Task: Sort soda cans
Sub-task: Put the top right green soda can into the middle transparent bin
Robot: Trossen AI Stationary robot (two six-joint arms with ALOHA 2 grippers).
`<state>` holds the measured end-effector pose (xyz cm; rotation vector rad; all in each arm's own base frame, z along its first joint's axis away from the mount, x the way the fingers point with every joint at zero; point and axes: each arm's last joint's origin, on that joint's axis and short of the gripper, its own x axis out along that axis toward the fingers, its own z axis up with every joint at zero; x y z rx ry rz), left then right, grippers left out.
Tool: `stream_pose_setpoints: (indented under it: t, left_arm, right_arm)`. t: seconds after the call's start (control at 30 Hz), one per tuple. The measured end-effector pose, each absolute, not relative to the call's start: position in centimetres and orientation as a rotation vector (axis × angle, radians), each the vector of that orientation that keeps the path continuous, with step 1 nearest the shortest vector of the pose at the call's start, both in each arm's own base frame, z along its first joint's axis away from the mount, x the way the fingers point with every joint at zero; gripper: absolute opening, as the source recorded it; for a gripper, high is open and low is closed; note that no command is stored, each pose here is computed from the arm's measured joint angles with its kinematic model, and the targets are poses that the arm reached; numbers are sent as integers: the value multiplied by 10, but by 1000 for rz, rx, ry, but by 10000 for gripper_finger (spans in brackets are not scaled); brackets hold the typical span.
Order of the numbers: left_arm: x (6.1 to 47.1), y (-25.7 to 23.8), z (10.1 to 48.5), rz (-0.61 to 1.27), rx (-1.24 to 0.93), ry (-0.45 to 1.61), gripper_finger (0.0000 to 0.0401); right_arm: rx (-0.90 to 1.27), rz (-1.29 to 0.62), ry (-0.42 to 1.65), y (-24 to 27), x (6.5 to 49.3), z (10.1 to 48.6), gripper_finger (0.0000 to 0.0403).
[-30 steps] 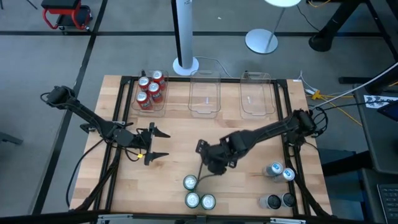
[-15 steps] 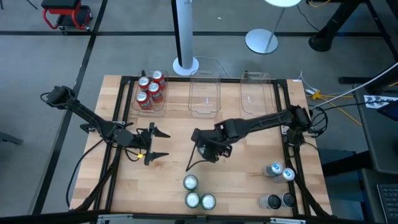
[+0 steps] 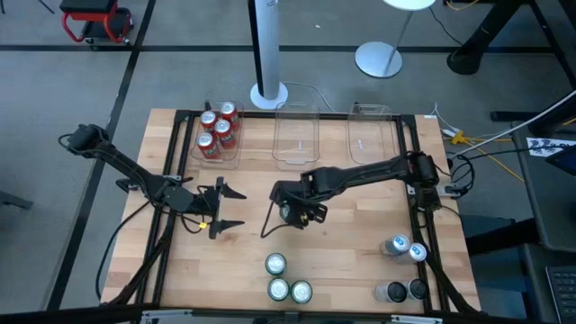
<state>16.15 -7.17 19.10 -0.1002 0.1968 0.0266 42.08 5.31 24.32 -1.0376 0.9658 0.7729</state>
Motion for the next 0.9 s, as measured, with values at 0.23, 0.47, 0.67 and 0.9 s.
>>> stream_pose_setpoints:
  t: [0.23,0.47,0.67,0.9]
  left_arm:
    - [161,-72,191,26,-100,197,375]
    - [161,-72,191,27,-97,197,375]
    - [161,-72,191,27,-97,198,375]
    - [161,-72,191,26,-97,197,375]
  right_arm:
    - [-1017,794,959,45,427,234,293]
    - [-1032,779,945,46,429,233,329]
    - [-1031,781,949,46,429,232,364]
    - [-1033,769,930,47,431,233,371]
